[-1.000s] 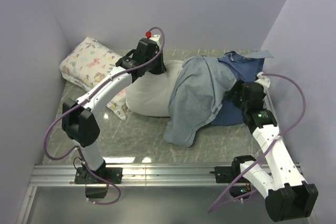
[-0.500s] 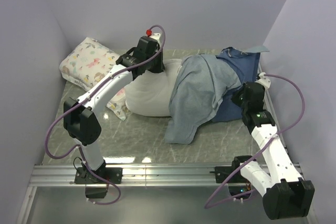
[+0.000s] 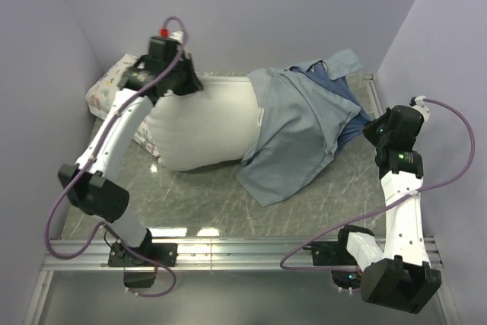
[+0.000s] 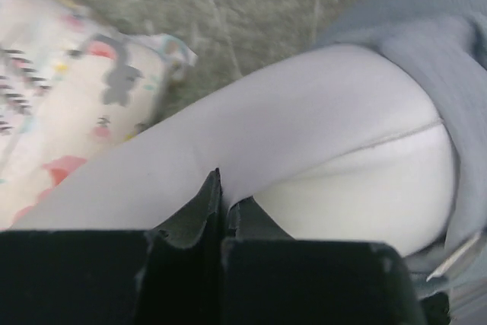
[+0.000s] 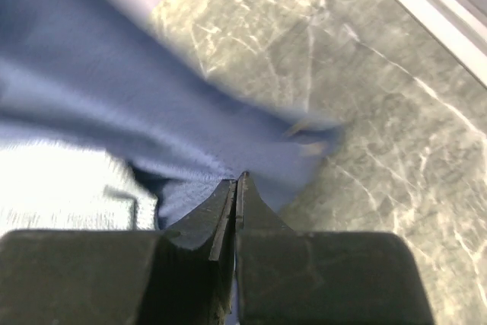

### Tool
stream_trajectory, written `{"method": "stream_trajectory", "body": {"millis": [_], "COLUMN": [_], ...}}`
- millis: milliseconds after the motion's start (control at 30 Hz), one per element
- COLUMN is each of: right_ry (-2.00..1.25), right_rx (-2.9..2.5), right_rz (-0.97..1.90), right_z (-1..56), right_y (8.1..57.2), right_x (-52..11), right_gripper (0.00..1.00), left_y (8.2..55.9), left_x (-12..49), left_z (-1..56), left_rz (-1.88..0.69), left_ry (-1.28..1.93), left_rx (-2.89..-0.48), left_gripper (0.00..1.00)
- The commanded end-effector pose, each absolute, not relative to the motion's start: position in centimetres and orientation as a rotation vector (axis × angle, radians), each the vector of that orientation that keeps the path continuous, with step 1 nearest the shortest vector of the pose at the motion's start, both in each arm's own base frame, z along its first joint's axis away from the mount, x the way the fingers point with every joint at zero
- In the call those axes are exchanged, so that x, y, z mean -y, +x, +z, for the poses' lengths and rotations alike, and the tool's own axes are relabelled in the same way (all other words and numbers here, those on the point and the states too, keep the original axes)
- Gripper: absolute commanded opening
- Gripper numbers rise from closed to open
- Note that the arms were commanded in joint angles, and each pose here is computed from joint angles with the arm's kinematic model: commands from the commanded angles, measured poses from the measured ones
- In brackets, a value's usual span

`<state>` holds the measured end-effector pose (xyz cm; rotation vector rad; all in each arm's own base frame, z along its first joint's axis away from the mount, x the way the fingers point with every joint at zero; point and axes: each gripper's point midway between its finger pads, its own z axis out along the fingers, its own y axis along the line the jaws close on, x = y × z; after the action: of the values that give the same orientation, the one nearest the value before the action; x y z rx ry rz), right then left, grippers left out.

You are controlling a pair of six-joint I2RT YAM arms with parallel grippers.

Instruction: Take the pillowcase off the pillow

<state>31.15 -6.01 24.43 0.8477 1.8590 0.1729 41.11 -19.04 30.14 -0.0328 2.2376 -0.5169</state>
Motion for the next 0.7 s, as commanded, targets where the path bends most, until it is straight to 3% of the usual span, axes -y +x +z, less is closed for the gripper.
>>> {"method": "stream_trajectory", "body": {"millis": [0, 233, 400, 533, 667], "right_ry": [0.923, 0.989, 0.988, 1.005, 1.049], "right_rx": [-1.777, -1.758, -1.726, -1.709, -1.699], "right_rz": [0.038, 0.045, 0.094, 0.067, 0.04], "right_z": [26.7, 26.5, 28.0, 28.8, 28.3], "right_y": [30.5, 30.6, 30.8, 30.6, 30.5], "right_x": [9.8, 11.1, 11.0, 11.4, 12.2], "right_gripper": [0.0, 0.0, 0.0, 0.0, 0.0], "left_y": [41.3, 40.3, 40.1, 40.1, 39.8], "left_x": [9.4, 4.8, 10.1, 10.3, 5.5], "left_z": [40.7, 42.7, 42.9, 43.7, 46.4], "left_rz": [-0.383, -0.375, -0.676, -0.611, -0.486], "left_ry": [-0.28, -0.424, -0.295, -0.279, -0.407], "left_rx": [-1.901, -1.827, -1.823, -1.819, -1.733], "left_gripper": [0.0, 0.0, 0.0, 0.0, 0.0]}}
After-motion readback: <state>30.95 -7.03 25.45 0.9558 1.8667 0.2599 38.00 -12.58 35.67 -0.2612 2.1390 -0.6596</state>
